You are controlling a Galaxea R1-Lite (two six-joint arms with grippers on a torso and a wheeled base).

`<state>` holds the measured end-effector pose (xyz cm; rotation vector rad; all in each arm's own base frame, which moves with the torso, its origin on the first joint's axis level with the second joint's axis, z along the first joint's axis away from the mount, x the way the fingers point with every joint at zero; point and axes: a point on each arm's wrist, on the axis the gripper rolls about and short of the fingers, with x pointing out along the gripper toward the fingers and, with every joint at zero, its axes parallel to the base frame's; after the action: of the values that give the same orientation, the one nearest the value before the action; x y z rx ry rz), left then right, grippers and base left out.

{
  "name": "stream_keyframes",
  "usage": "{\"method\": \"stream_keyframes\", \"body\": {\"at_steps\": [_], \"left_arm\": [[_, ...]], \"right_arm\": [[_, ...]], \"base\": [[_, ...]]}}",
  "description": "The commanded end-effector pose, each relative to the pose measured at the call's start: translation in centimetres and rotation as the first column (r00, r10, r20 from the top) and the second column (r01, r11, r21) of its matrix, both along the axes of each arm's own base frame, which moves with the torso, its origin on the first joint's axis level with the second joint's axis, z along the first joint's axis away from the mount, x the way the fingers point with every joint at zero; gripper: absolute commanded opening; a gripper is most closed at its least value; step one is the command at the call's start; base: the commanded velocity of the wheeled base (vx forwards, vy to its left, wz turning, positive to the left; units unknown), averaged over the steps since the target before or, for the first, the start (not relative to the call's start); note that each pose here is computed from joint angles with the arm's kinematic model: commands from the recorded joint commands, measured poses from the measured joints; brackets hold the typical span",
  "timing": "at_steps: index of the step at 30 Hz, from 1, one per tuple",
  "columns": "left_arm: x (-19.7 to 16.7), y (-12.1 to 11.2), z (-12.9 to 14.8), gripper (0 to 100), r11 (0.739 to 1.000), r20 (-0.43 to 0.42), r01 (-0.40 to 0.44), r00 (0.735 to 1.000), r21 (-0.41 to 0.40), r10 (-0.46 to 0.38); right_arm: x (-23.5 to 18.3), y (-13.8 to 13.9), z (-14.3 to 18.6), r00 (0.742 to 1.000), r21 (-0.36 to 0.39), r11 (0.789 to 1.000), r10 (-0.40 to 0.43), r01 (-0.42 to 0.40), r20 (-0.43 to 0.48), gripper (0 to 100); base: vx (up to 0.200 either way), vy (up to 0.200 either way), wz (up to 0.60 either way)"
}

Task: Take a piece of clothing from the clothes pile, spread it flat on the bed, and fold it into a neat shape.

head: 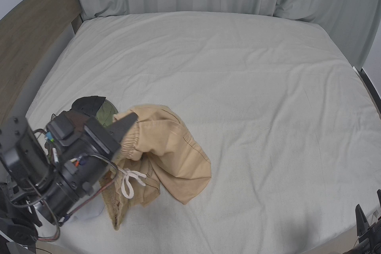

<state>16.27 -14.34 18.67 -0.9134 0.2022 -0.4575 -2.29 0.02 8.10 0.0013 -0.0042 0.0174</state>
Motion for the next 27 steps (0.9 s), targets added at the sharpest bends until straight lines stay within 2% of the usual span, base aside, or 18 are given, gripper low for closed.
{"method": "stream_keyframes", "body": {"at_steps": [1, 4, 6, 9, 11, 14, 17, 18, 21, 23, 27], "left_arm": [[1.4, -4.7, -3.3, 0, 0.987, -0.091, 0.127, 0.989, 0.100, -0.118], [1.0, -8.3, -2.9, 0, 0.971, -0.070, 0.228, 0.972, 0.077, -0.223], [0.4, -10.4, -3.0, 0, 0.948, -0.065, 0.309, 0.950, 0.074, -0.305], [-0.8, -13.0, -2.4, 0, 0.892, -0.038, 0.450, 0.893, 0.046, -0.448], [-1.9, -14.6, -0.9, 0, 0.841, 0.023, 0.541, 0.841, -0.002, -0.541], [-2.4, -15.9, 1.5, 0, 0.800, 0.134, 0.597, 0.799, -0.059, -0.586], [-2.4, -16.2, 5.1, 0, 0.764, 0.298, 0.630, 0.763, -0.142, -0.574], [-2.4, -16.3, 6.0, 0, 0.756, 0.330, 0.635, 0.756, -0.158, -0.566], [-1.9, -16.3, 6.6, 0, 0.762, 0.346, 0.625, 0.762, -0.170, -0.548], [-1.2, -16.1, 6.2, 0, 0.778, 0.333, 0.605, 0.777, -0.167, -0.533], [1.6, -15.1, 2.7, 0, 0.858, 0.212, 0.503, 0.854, -0.103, -0.475]], "right_arm": [[0.0, 0.0, -0.5, 1.000, 0.002, 1.000, 0.003, -0.003, -0.001, 100], [0.0, 0.0, -0.5, 1.000, 0.002, 1.000, 0.001, -0.001, -0.001, 100], [0.0, 0.0, -0.5, 1.000, 0.000, 1.000, 0.002, -0.002, -0.001, 100], [0.0, 0.0, -0.5, 1.000, 0.000, 1.000, 0.001, -0.001, -0.001, 100], [0.0, 0.0, -0.5, 1.000, 0.002, 1.000, 0.001, -0.001, -0.001, 100], [0.0, 0.0, -0.5, 1.000, 0.002, 1.000, 0.001, -0.001, -0.001, 100], [0.0, 0.0, -0.5, 1.000, 0.002, 1.000, 0.001, -0.001, -0.001, 100], [0.0, 0.0, -0.5, 1.000, 0.000, 1.000, 0.002, -0.002, -0.001, 100], [0.0, 0.0, -0.5, 1.000, 0.000, 1.000, 0.001, -0.001, -0.001, 100], [0.0, 0.0, -0.5, 1.000, 0.000, 1.000, 0.001, -0.001, -0.001, 100], [0.0, 0.0, -0.5, 1.000, 0.002, 1.000, 0.001, -0.001, -0.001, 100]], "base": [[0.000, 0.000, 0.00], [0.000, 0.000, 0.00], [0.000, 0.000, 0.00], [0.000, 0.000, 0.00], [0.000, 0.000, 0.00], [0.000, 0.000, 0.00], [0.000, 0.000, 0.00], [0.000, 0.000, 0.00], [0.000, 0.000, 0.00], [0.000, 0.000, 0.00], [0.000, 0.000, 0.00]]}}
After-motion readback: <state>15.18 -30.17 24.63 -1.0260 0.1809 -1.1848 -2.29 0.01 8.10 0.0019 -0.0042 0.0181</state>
